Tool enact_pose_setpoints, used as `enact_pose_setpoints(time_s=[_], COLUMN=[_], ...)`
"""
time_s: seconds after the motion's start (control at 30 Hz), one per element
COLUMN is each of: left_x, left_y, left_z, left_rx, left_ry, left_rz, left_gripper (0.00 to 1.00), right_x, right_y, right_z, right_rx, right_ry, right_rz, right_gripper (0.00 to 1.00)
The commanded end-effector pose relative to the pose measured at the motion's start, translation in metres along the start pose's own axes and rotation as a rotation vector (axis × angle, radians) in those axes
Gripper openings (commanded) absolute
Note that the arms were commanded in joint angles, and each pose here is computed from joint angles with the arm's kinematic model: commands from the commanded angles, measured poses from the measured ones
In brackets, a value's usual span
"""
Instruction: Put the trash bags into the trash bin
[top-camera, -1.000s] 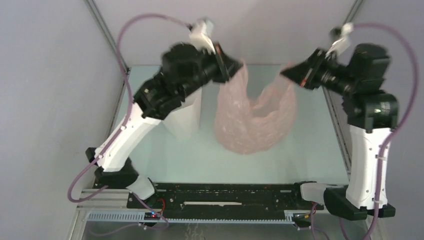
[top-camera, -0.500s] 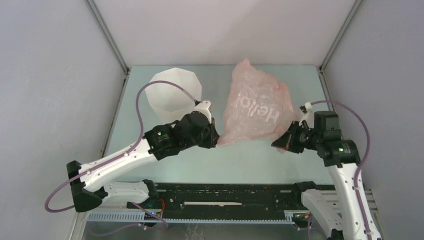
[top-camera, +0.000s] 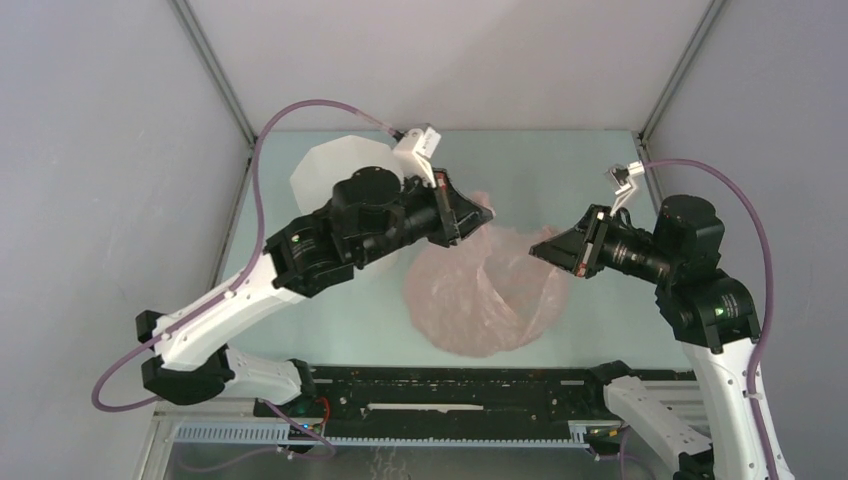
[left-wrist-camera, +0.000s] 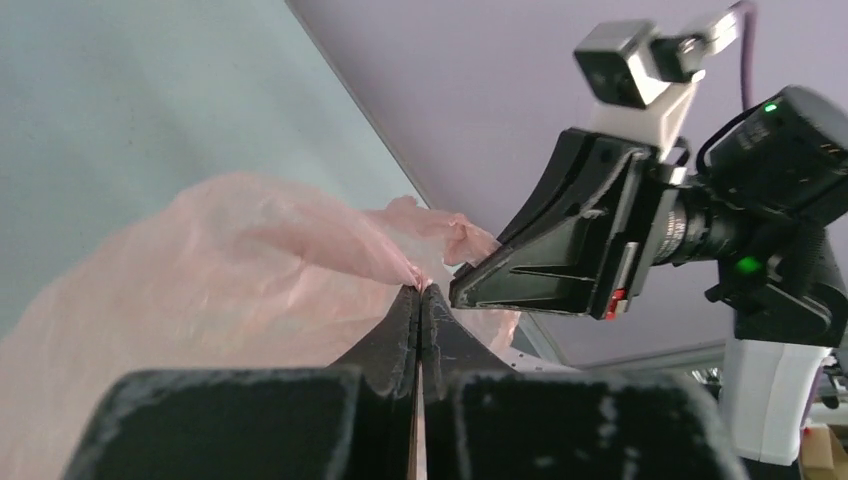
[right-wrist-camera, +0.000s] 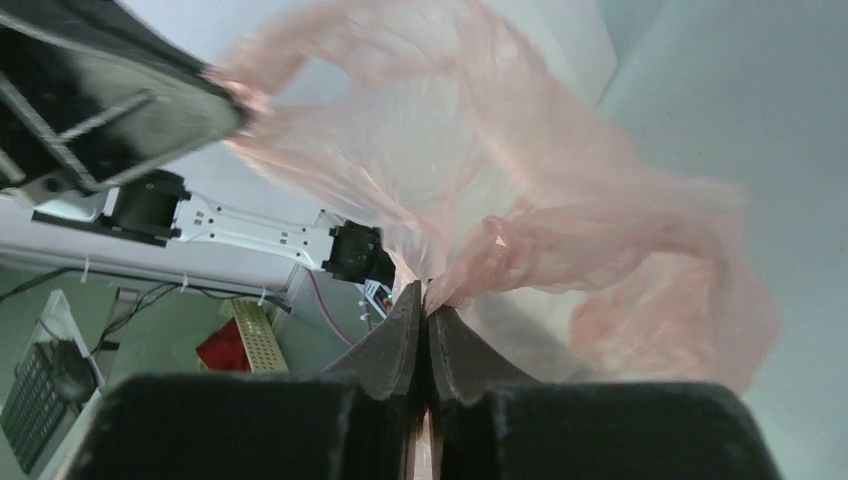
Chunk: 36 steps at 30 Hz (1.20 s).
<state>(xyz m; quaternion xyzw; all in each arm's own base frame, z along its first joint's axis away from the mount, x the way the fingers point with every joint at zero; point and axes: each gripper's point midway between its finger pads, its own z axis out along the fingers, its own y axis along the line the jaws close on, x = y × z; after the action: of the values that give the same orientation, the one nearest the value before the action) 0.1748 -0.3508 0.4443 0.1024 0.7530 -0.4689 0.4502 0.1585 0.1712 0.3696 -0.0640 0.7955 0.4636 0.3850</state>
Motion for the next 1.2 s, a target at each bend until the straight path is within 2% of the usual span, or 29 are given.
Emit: enact_pose_setpoints(time_s=[0.0,0.23,0.33,0.5,0.7,0.77,0.8,0.83,0.87,0.9,0.93,0.97,1.03,1.07,1.1,1.17], left_x=[0.004,0.005,0.005,0.006,0.007,0.005,0.004,0.001,-0.002,-0.003,-0.009,-0.016,-0.029,-0.036,-0.041,-0.051], left_y=[-0.021,-0.036,-0.039,-0.044,-0.051,-0.052,-0.053,-0.054,-0.055,-0.052,-0.048,-0.041,-0.023,-0.011,0.002,0.029], left_z=[0.015,0.027,0.030,0.031,0.037,0.038,0.038,0.038,0.036,0.034,0.031,0.026,0.015,0.006,-0.002,-0.021], left_rx=[0.066,0.106,0.116,0.129,0.147,0.150,0.151,0.150,0.150,0.133,0.109,0.074,-0.003,-0.045,-0.084,-0.146], left_ry=[0.030,0.056,0.063,0.072,0.087,0.085,0.083,0.081,0.078,0.085,0.074,0.058,0.020,0.000,-0.021,-0.058], left_rz=[0.002,-0.024,-0.036,-0.055,-0.073,-0.072,-0.067,-0.056,-0.039,-0.014,0.011,0.030,0.059,0.066,0.067,0.060], left_gripper=[0.00,0.00,0.00,0.00,0.00,0.00,0.00,0.00,0.00,0.04,0.15,0.28,0.60,0.70,0.76,0.81], right_x=[-0.023,-0.017,-0.015,-0.016,-0.031,-0.031,-0.032,-0.032,-0.033,-0.033,-0.034,-0.033,-0.031,-0.030,-0.030,-0.030], right_y=[0.035,0.042,0.043,0.035,0.032,0.038,0.039,0.037,0.034,0.030,0.025,0.020,0.009,0.002,-0.004,-0.016], right_z=[0.000,0.010,0.012,0.020,0.033,0.040,0.044,0.048,0.049,0.052,0.052,0.053,0.052,0.052,0.050,0.047], right_rx=[-0.121,-0.139,-0.128,-0.079,-0.029,-0.050,-0.042,-0.030,-0.016,0.008,0.029,0.050,0.096,0.125,0.151,0.206], right_ry=[-0.076,-0.058,-0.072,-0.094,-0.188,-0.197,-0.206,-0.205,-0.206,-0.210,-0.217,-0.220,-0.224,-0.226,-0.231,-0.242], right_rz=[-0.046,-0.075,-0.112,-0.153,-0.262,-0.295,-0.305,-0.305,-0.298,-0.285,-0.273,-0.268,-0.261,-0.258,-0.255,-0.251], right_gripper=[0.17,0.57,0.71,0.75,0.75,0.72,0.66,0.55,0.39,0.18,0.06,0.00,0.00,0.00,0.00,0.00])
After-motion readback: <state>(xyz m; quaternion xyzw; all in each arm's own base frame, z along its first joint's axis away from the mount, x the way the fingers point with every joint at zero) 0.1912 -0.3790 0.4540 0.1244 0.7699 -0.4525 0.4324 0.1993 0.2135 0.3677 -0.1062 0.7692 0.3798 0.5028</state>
